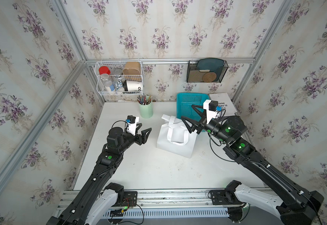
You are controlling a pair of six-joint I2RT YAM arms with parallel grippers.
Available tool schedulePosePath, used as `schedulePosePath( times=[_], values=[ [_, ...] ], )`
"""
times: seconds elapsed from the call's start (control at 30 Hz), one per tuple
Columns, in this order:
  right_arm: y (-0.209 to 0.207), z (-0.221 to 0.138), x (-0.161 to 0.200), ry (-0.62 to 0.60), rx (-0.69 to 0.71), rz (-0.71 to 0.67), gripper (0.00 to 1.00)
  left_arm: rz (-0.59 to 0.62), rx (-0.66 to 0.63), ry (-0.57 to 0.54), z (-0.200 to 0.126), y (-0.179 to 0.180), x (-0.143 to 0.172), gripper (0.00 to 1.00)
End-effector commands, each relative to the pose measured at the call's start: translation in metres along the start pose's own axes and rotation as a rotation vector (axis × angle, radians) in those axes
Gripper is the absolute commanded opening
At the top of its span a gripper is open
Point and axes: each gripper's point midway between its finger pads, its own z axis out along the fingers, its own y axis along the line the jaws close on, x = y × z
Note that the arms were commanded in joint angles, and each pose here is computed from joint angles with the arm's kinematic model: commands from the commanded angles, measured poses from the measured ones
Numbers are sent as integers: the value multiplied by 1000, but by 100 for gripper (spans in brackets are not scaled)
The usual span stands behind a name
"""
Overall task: Place the ice pack in the delivery bag
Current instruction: Seal the delivery bag at the center of the board.
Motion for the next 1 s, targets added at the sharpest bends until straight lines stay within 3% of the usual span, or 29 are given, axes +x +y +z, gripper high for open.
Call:
schedulePosePath(
  times=[0.0,0.13,0.27,0.47,0.57,0.77,0.97],
  values=[
    [19,9,16,62,-43,-278,100,64,69,30,-7,-14,7,75],
    [36,25,46,187,-117,-404,96,83,156,34,-16,-31,22,75],
    [39,32,74,304,-127,-484,83,73,270,-23,0,-41,18,76],
    [24,19,109,473,-53,-506,45,34,387,-36,51,-40,1,70],
    [34,8,116,493,-75,-480,27,18,453,-41,68,-44,-1,63],
    [20,-11,141,558,29,-401,24,-8,507,-22,84,-49,7,56],
    [-17,10,149,620,231,-452,29,-29,510,15,96,-44,13,37]
  ],
)
